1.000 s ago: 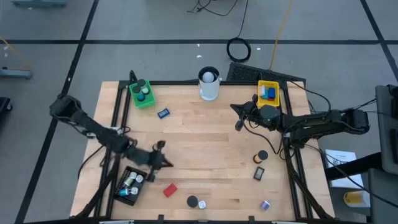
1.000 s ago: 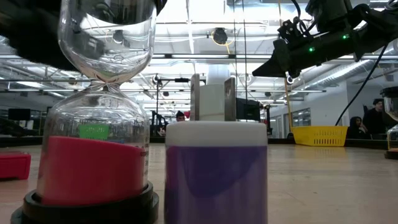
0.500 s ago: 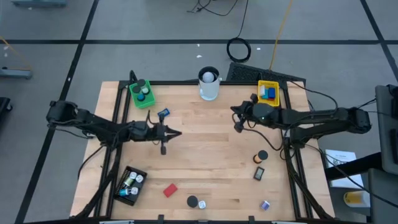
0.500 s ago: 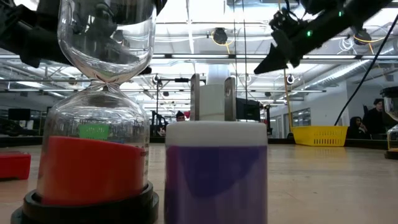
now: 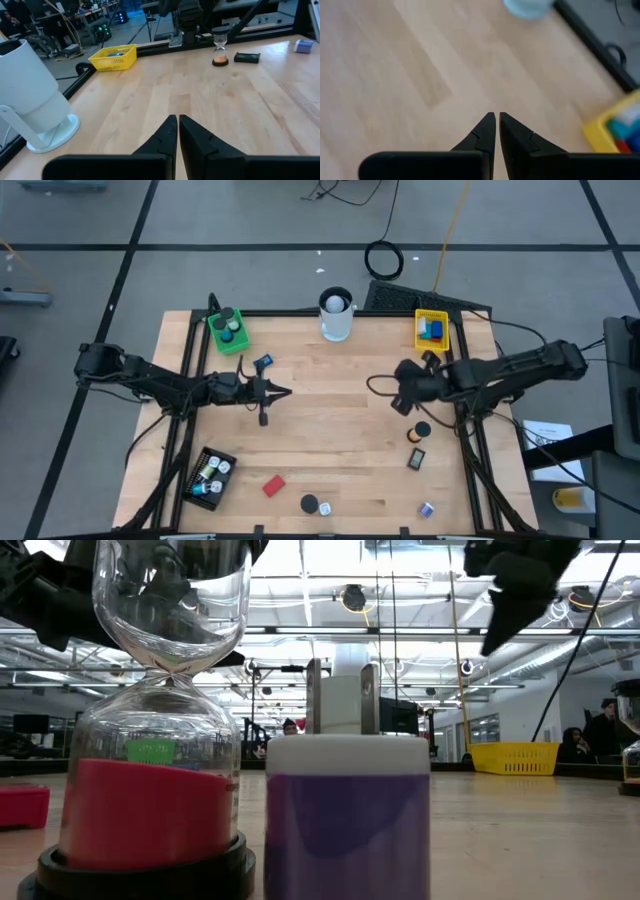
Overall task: Pick & Place Office items
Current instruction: Put the orange hourglass timer into the green bin
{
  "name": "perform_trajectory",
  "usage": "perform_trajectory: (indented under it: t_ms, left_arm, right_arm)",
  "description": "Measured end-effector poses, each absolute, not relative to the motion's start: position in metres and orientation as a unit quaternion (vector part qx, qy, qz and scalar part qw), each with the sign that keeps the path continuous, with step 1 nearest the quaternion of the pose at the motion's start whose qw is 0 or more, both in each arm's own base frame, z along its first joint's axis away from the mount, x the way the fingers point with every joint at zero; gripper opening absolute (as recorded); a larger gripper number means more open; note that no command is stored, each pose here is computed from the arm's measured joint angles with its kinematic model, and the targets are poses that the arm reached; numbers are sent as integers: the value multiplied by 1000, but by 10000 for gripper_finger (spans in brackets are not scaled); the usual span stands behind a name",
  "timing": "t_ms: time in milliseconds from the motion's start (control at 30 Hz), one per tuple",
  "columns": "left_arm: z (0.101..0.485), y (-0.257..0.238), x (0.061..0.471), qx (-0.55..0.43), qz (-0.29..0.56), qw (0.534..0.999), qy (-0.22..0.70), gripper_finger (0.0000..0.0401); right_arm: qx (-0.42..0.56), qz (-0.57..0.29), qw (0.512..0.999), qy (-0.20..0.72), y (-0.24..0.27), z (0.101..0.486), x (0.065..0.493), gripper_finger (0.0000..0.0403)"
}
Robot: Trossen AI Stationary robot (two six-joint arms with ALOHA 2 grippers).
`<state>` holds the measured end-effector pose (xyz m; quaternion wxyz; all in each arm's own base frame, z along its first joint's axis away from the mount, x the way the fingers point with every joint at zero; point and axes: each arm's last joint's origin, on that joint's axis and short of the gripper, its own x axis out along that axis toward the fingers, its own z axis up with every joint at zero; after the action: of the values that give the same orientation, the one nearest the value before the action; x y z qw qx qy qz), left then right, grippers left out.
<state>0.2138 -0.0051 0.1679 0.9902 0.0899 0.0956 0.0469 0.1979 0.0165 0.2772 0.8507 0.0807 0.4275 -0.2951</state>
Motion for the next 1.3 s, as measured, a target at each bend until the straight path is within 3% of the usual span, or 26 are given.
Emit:
perform_trajectory:
  t_ms: [400, 733, 1000, 1133, 1300]
  left_arm:
    - [172, -5, 215, 121, 9, 990, 74, 26]
    - [171, 2, 215, 115, 21, 990, 79, 26]
    - [169, 3, 214, 115, 18, 989, 91, 26]
    - [166, 3, 214, 109, 18, 989, 103, 26]
    - [166, 3, 214, 110, 18, 989, 102, 26]
  right_arm:
    - [167, -314, 760, 545, 70, 278, 189, 38]
    - [224, -325, 712, 580, 108, 285, 168, 181]
    - [210, -350, 729, 549, 120, 273, 157, 298]
    - [212, -356, 727, 548, 120, 254, 156, 331]
    - [209, -334, 737, 550, 122, 234, 157, 343]
